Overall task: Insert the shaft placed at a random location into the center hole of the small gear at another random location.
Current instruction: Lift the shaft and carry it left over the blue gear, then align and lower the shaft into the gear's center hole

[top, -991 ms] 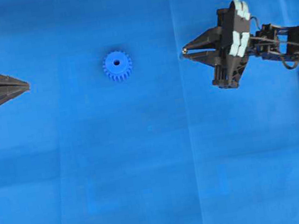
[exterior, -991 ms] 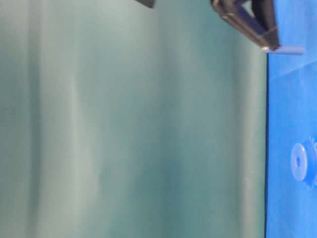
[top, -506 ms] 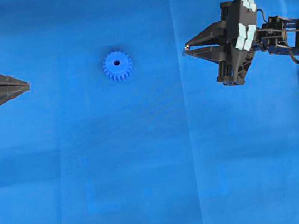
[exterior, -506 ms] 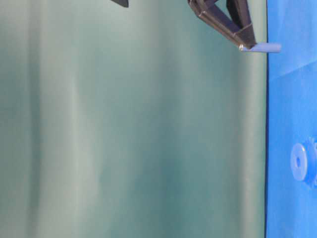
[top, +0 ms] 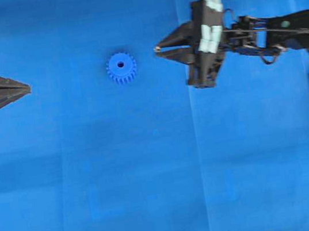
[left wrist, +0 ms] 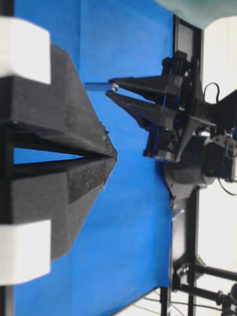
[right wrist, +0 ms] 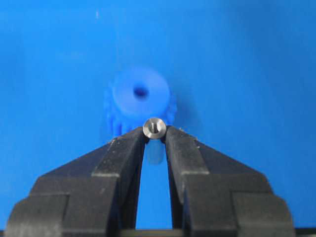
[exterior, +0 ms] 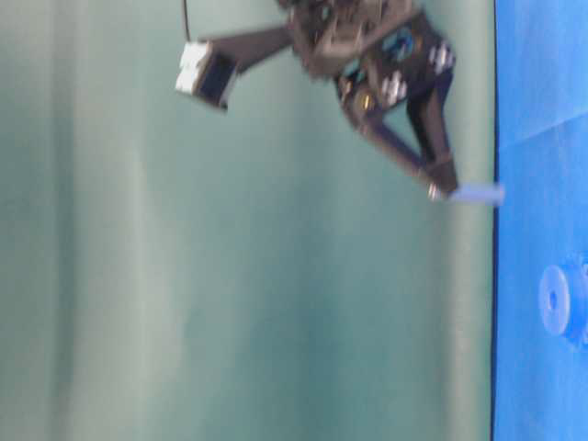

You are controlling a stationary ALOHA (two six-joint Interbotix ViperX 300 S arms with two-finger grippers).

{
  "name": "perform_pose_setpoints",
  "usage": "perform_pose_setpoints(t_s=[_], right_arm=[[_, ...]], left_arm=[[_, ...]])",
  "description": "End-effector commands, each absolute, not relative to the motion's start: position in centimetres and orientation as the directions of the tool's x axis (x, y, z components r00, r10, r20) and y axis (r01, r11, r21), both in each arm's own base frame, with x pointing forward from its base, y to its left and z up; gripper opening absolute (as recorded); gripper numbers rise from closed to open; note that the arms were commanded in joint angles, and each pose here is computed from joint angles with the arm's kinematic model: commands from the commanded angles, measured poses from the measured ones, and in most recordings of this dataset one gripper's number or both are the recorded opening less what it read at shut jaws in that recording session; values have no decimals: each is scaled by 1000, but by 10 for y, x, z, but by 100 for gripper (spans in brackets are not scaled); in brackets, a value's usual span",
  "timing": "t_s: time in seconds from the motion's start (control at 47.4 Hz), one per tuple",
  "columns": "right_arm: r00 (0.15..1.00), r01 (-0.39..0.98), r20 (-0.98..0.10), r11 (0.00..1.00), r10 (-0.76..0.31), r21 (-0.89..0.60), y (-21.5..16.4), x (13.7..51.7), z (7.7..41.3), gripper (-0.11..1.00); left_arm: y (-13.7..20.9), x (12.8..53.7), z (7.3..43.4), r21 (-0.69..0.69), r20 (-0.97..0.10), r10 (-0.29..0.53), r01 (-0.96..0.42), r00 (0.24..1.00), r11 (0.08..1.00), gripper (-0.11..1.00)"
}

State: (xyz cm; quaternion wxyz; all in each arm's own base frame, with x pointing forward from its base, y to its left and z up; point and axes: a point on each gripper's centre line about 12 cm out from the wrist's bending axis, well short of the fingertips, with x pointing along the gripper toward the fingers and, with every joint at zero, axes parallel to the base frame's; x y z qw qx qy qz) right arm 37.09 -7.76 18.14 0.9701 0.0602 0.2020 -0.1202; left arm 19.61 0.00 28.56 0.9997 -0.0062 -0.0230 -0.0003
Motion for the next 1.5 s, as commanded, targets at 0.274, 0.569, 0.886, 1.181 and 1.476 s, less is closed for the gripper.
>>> perform_pose_setpoints(t_s=[0.274,0.569,0.886,1.181,1.476], right_arm=[[910,237,-364,969,-200,61,-86,427,204,5],[906,236,-375,970,-197,60,-89,441,201,5],[891,237,-412,970,-192,61,-88,443,182,5],[880,241,-435,969,-192,59,-89,445,166,5],[871,247,-452,967,-194,60,-91,446,156,5]], left_arm=[[0,197,289,-14,57,1,0,998,1000,0],[0,197,289,-11,57,1,0,998,1000,0],[0,197,289,-12,57,1,0,998,1000,0],[0,197,289,-12,57,1,0,998,1000,0],[0,197,289,-14,57,1,0,998,1000,0]])
